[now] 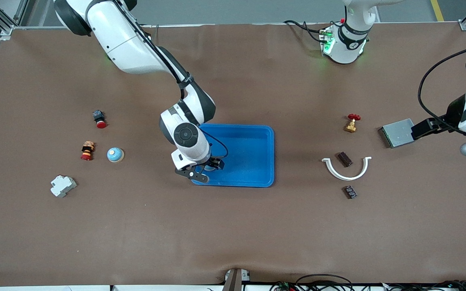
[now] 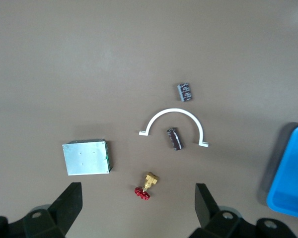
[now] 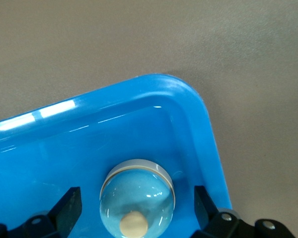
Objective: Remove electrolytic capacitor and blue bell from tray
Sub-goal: 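Grasp the second bell with the right gripper while the left gripper withdraws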
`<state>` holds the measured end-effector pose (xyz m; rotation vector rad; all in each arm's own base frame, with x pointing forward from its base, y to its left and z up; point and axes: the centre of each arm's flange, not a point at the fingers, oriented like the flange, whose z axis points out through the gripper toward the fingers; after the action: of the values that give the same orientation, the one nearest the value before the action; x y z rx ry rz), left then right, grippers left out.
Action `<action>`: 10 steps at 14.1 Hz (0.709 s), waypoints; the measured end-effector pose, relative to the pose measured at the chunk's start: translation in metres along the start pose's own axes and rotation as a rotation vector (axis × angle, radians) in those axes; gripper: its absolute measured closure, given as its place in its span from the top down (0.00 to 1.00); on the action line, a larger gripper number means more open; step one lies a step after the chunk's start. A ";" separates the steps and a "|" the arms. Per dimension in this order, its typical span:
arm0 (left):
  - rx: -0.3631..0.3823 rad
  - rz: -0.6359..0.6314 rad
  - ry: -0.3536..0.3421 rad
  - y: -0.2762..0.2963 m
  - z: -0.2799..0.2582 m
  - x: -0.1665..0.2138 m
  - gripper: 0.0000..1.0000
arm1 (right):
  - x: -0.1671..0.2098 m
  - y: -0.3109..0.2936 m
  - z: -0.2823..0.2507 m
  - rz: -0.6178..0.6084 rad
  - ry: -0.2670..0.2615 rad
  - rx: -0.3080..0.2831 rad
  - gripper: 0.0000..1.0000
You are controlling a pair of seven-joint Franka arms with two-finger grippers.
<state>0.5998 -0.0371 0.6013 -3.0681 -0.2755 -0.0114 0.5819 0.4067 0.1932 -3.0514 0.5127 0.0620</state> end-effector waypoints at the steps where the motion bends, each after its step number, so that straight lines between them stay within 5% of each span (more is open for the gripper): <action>1: -0.002 0.007 0.018 0.004 -0.012 -0.007 1.00 | -0.001 -0.001 0.002 -0.001 -0.001 -0.001 1.00; 8: -0.069 -0.002 -0.016 0.003 -0.022 -0.043 1.00 | -0.008 -0.011 0.006 -0.018 0.001 0.003 1.00; 10: -0.078 -0.010 -0.027 0.000 -0.015 -0.046 1.00 | -0.007 -0.010 0.006 -0.018 0.002 0.002 0.81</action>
<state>0.5545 -0.0463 0.6157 -3.1462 -0.2992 0.0201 0.5781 0.4192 0.1880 -3.0536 0.4856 0.0574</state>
